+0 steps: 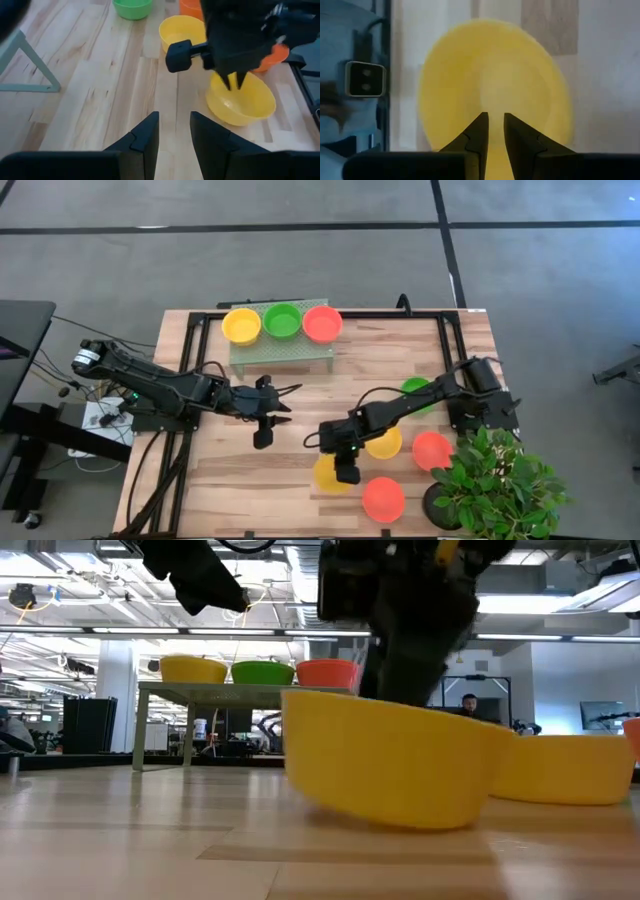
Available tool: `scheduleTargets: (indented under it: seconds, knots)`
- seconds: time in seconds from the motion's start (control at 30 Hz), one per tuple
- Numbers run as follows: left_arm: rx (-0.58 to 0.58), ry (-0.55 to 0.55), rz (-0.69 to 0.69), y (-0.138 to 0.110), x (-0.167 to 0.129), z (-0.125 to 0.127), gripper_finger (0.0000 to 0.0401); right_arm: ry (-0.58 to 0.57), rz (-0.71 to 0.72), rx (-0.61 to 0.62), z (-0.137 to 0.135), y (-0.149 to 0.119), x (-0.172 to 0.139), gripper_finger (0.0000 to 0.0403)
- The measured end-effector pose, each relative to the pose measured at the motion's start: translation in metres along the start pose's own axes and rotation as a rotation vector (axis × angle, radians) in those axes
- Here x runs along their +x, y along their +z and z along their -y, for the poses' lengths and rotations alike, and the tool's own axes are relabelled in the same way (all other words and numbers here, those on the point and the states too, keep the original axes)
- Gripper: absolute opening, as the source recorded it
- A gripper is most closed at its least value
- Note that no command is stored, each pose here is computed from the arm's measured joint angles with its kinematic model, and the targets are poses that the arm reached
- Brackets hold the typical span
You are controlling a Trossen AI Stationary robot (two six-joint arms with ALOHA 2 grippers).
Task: Pick & Place Mini bowls
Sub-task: Stack the yellow bowl on top of the other yellow bowls on the shelf
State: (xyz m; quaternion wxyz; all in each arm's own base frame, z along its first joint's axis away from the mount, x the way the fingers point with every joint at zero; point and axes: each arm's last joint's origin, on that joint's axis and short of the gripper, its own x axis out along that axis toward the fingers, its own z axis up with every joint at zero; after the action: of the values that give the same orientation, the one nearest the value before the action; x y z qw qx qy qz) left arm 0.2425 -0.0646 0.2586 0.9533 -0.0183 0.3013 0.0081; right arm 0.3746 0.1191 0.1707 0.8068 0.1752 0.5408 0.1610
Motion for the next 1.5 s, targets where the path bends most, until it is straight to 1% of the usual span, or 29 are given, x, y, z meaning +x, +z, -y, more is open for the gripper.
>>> scheduleTargets:
  seconds: [0.03,0.1,0.17,0.27,0.4,0.5,0.7,0.83,0.93,1.07,1.27,1.37,1.5]
  knots:
    - [0.009,0.000,-0.001,0.000,0.000,0.000,0.0112,0.004,0.013,-0.018,-0.003,0.002,-0.002,0.0056]
    - [0.023,-0.001,0.004,0.000,0.000,0.000,0.0112,-0.032,0.020,-0.024,-0.006,0.002,-0.007,0.0056]
    - [0.024,-0.001,0.005,0.001,0.000,0.000,0.0112,-0.068,0.054,-0.059,-0.009,0.006,-0.010,0.0056]
    - [0.023,-0.003,0.012,0.001,0.000,0.000,0.0112,-0.168,0.030,-0.088,-0.007,0.002,-0.010,0.0056]
    - [0.024,-0.002,0.012,0.001,0.000,0.000,0.0112,-0.298,-0.009,-0.079,0.002,-0.003,-0.009,0.0056]
    - [0.025,-0.002,0.012,0.001,0.000,0.000,0.0112,-0.322,-0.011,-0.089,0.004,-0.003,-0.011,0.0056]
    - [0.025,-0.002,0.013,0.001,0.000,0.000,0.0112,-0.339,0.027,-0.120,-0.001,-0.001,-0.021,0.0056]
    - [0.024,-0.002,0.012,0.001,0.000,0.000,0.0112,-0.412,0.033,-0.132,0.003,0.000,-0.022,0.0056]
    - [0.024,-0.002,0.013,0.001,0.000,0.000,0.0112,-0.471,0.010,-0.114,0.011,-0.002,-0.025,0.0056]
    - [0.024,-0.002,0.012,0.001,0.000,0.000,0.0112,-0.491,-0.017,-0.081,0.020,-0.002,-0.029,0.0056]
    - [0.024,-0.002,0.012,0.001,0.000,0.000,0.0112,-0.454,-0.018,-0.049,0.022,-0.002,-0.028,0.0056]
    - [0.024,-0.003,0.012,0.001,0.000,0.000,0.0112,-0.437,-0.038,-0.023,0.024,-0.007,-0.025,0.0056]
    - [0.024,-0.002,0.012,0.001,0.000,0.000,0.0112,-0.454,-0.072,-0.009,0.030,-0.015,-0.021,0.0056]
